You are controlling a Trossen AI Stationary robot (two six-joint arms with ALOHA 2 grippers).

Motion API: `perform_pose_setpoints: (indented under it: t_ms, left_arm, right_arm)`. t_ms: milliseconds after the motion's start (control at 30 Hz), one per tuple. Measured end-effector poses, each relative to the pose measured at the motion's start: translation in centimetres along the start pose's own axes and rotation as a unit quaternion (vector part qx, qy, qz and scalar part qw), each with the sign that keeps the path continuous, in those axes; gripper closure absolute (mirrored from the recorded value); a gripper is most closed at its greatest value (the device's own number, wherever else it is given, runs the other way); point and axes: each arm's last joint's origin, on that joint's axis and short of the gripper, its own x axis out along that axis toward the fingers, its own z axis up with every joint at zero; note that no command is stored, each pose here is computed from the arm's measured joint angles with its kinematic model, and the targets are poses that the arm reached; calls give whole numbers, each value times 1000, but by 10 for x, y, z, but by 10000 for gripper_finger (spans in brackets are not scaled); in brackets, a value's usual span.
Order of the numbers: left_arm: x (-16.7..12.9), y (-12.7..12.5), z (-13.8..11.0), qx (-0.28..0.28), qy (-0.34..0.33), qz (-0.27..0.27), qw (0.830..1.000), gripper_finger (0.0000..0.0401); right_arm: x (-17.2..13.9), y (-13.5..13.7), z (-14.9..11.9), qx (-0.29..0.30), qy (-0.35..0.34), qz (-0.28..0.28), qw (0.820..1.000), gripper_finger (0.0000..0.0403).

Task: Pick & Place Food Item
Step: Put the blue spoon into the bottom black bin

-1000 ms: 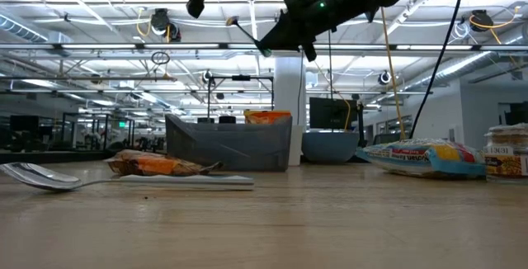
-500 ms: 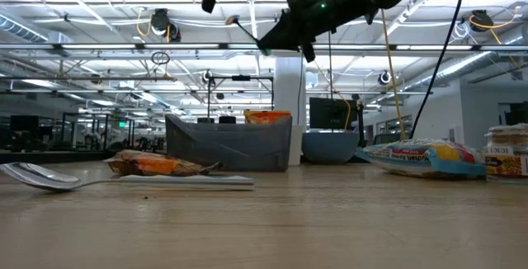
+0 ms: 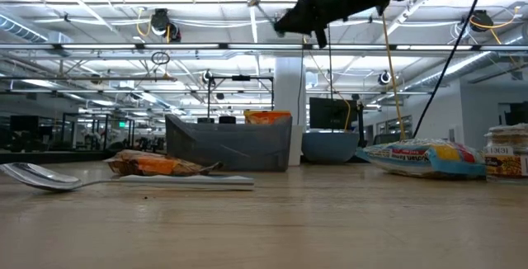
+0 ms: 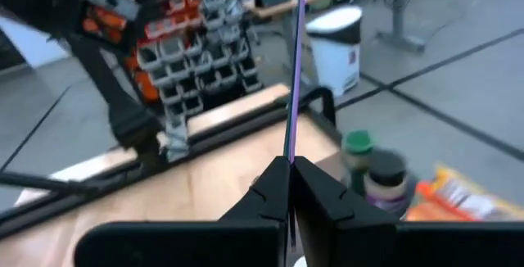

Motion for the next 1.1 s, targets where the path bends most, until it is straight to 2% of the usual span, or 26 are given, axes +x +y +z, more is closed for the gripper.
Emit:
perform_pose_setpoints:
  t_ms: [167, 400, 600, 700, 800, 1100]
  left_arm:
    - [-27, -22, 12, 49, -29, -16, 998, 203]
    - [-85, -47, 18, 111, -58, 62, 990, 226]
    - [-124, -60, 19, 145, -75, 90, 982, 232]
    - [-135, -63, 19, 171, -70, 99, 978, 231]
    - [-142, -61, 17, 193, -61, 121, 972, 233]
    - [-157, -50, 7, 228, 16, 168, 959, 227]
  right_arm:
    - [-29, -7, 25, -3, -37, 16, 999, 403]
    - [-76, 1, 56, -14, -95, 52, 994, 403]
    - [-97, 14, 60, 13, -76, 120, 990, 403]
    - [-94, 22, 52, 36, -34, 152, 987, 403]
    - [-81, 33, 40, 27, 2, 162, 986, 403]
    - [-9, 59, -22, 14, 119, 172, 978, 403]
